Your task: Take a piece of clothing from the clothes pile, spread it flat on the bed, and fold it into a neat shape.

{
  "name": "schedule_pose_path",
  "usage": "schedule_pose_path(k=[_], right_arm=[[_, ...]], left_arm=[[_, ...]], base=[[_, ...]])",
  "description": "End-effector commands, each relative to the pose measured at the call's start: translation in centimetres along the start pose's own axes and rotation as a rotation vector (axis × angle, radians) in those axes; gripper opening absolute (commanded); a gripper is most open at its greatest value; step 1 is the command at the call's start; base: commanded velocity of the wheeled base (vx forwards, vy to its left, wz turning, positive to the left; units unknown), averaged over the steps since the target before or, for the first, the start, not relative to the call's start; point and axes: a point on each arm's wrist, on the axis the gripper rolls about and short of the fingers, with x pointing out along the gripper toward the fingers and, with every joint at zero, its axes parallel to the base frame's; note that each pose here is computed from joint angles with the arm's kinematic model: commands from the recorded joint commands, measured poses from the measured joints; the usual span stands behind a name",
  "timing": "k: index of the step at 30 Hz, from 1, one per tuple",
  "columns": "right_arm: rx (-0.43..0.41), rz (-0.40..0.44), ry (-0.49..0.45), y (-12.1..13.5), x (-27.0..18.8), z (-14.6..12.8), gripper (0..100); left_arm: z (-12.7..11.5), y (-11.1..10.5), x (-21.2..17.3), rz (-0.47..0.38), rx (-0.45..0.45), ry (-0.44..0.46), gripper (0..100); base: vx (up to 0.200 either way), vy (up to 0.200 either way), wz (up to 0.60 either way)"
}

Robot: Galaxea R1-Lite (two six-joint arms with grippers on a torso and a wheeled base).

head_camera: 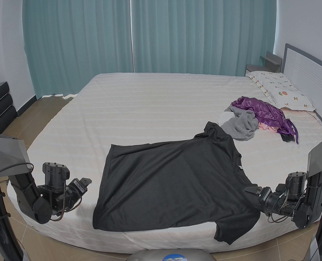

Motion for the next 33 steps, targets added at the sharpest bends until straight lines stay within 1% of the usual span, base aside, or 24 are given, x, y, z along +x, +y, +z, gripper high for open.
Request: schedule_pose_path(k=[1, 6, 17, 21, 25, 26, 29, 31, 33], right_arm=[[-0.001, 0.006, -0.006, 0.0, 0.1, 0.1, 100], [-0.002, 0.003, -0.003, -0.1, 0.1, 0.0, 100], [0.005, 0.000, 0.000, -0.2, 0.2, 0.0, 100], [0.007, -0.009, 0.005, -0.5, 0.7, 0.0, 100], [0.007, -0.005, 0.001, -0.5, 0.8, 0.1, 100], [0.007, -0.004, 0.000, -0.5, 0.8, 0.1, 100], [0.004, 0.001, -0.003, -0.4, 1.0, 0.2, 100], [0.004, 0.000, -0.002, -0.5, 1.0, 0.2, 100], [0.006, 0.000, -0.002, -0.4, 1.0, 0.2, 100]], left_arm=[[0.0, 0.1, 0.1, 0.002, -0.001, 0.005, 100], [-0.2, 0.1, 0.0, 0.002, 0.003, 0.010, 100], [0.1, -0.3, 0.0, -0.015, 0.005, -0.001, 100], [0.9, -1.5, 0.6, -0.056, 0.003, -0.031, 100], [2.1, -3.2, 1.7, -0.117, -0.003, -0.070, 100], [2.2, -3.3, 1.8, -0.120, -0.003, -0.070, 100], [3.6, -5.1, 3.5, -0.170, 0.011, -0.037, 100], [4.2, -6.1, 4.7, -0.179, 0.020, -0.003, 100], [4.9, -7.1, 6.2, -0.192, 0.021, 0.010, 100]], base=[[0.200, 0.000, 0.00], [0.200, 0.000, 0.00], [0.000, 0.000, 0.00], [0.000, 0.000, 0.00], [0.000, 0.000, 0.00], [0.000, 0.000, 0.00], [0.000, 0.000, 0.00], [0.000, 0.000, 0.00], [0.000, 0.000, 0.00]])
